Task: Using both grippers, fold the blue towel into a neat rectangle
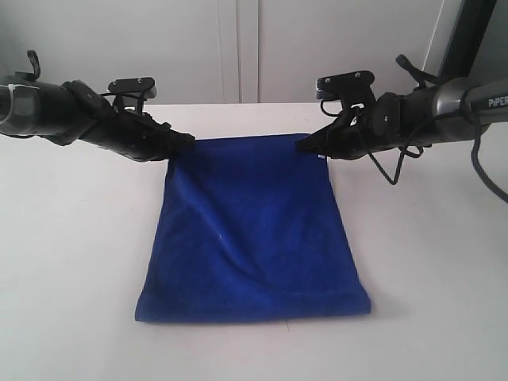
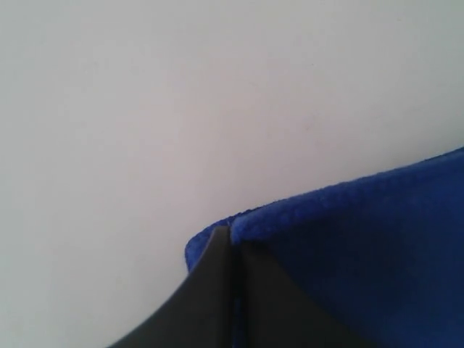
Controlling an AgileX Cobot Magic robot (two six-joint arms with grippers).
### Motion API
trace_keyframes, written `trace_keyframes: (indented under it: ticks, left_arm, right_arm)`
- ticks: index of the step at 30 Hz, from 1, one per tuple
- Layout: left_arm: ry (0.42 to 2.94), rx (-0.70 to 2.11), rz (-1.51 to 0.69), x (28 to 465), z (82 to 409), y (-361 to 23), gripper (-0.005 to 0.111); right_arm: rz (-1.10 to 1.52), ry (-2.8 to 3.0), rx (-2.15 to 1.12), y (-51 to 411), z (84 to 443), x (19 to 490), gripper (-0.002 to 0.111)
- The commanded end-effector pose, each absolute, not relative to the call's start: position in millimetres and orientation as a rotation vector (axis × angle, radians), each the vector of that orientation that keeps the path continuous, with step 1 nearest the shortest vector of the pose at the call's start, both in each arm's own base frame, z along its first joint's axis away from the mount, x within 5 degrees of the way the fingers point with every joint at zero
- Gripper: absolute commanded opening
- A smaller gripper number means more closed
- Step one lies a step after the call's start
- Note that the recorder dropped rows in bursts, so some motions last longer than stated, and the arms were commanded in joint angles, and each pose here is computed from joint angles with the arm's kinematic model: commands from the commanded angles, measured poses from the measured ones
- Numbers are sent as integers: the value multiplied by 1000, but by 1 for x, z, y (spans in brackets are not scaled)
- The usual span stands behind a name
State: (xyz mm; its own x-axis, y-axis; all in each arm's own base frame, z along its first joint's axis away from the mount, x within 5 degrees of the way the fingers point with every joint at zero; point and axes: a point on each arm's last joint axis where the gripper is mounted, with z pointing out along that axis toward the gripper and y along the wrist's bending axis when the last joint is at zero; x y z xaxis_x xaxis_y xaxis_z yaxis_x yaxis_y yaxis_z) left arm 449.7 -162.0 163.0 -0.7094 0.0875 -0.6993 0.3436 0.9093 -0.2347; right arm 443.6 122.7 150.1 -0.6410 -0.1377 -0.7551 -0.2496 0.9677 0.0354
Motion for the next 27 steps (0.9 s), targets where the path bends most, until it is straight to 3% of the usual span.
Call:
trace_keyframes:
  ticks: [1, 27]
  left_arm:
    - [2334, 305, -469, 449, 165, -164, 0]
    - [2329, 299, -465, 450, 166, -164, 2]
  right_arm:
    - [176, 2281, -233, 117, 150, 445, 0]
    - [118, 2228, -338, 117, 150, 448, 0]
